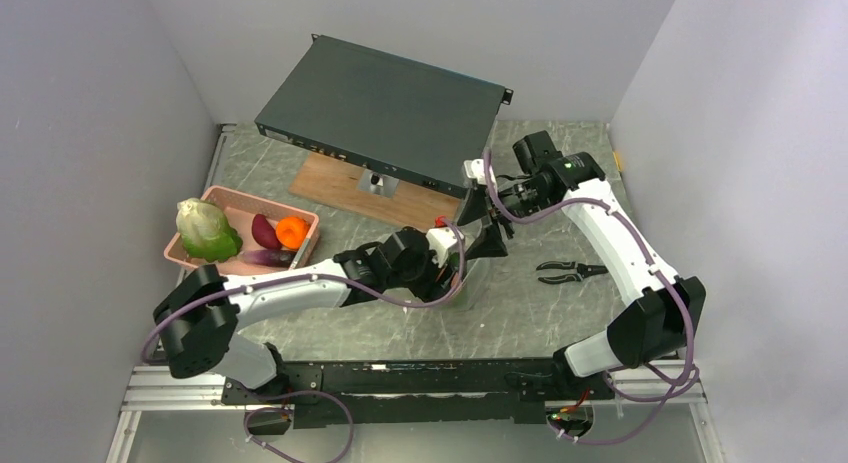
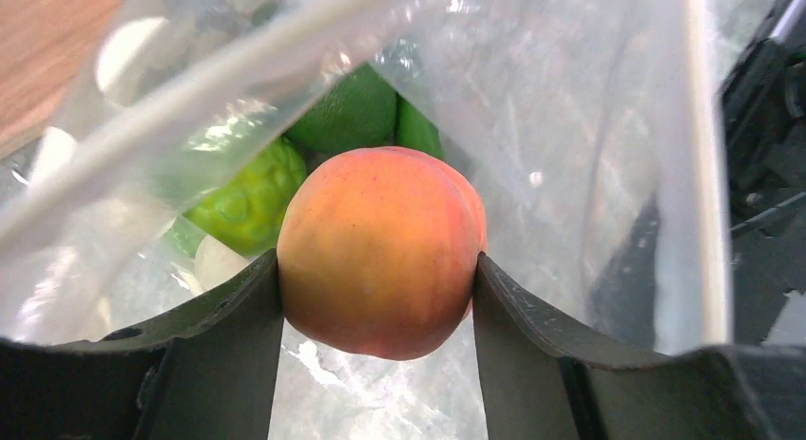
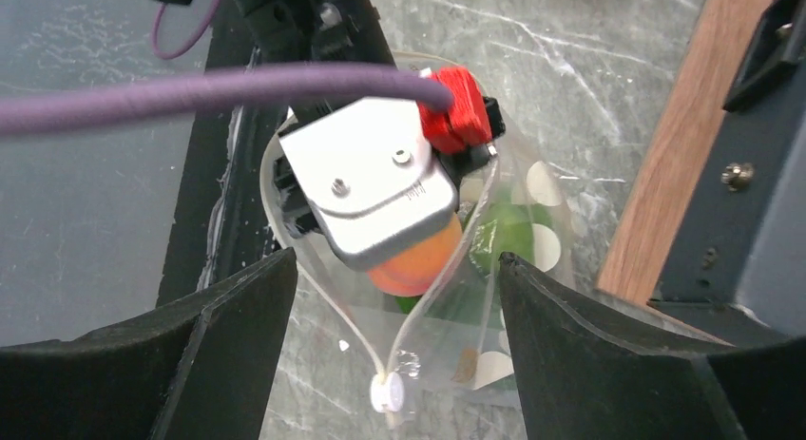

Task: Open the zip-top bag and remove the fake food
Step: Pick up the fake fruit from the zipper food storage bag.

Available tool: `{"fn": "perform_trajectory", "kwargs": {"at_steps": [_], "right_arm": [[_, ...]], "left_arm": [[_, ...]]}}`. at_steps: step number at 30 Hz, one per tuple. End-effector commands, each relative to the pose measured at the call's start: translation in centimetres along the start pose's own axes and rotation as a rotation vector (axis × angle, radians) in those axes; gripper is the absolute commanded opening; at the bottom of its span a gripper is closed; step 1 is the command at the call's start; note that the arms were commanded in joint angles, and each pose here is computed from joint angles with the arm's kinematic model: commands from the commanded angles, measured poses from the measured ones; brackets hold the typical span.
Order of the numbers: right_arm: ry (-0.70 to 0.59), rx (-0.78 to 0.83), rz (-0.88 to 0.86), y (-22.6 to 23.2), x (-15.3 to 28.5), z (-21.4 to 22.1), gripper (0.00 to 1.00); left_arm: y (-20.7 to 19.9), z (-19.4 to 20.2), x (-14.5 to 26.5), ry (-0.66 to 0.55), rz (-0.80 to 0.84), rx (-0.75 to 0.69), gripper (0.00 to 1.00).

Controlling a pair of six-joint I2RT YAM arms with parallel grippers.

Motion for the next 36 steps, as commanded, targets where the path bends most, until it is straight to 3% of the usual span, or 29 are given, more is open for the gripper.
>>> {"fn": "perform_trajectory", "kwargs": {"at_steps": [1, 36], "right_arm": [[-0.078, 0.069, -0.014, 0.9, 1.3, -2.3, 0.8], [-0.053, -0.009, 0.039, 0.0, 0.8, 0.1, 0.78]], "left_arm": [[-1.2, -1.7, 1.5, -0.066, 0.066, -0.022, 0.0], [-1.5, -7.0, 10.4, -0.263, 0.046, -0.09, 0.0]]}}
Point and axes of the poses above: each gripper's point midway between its finger pads, its own x axis back along the fingers, its own y axis along the line the jaws close on, z = x × y, the point moved 2 cm from there along x, back along the fingers, and after that the axes turned 1 degree about x, right-handed, at the moved point
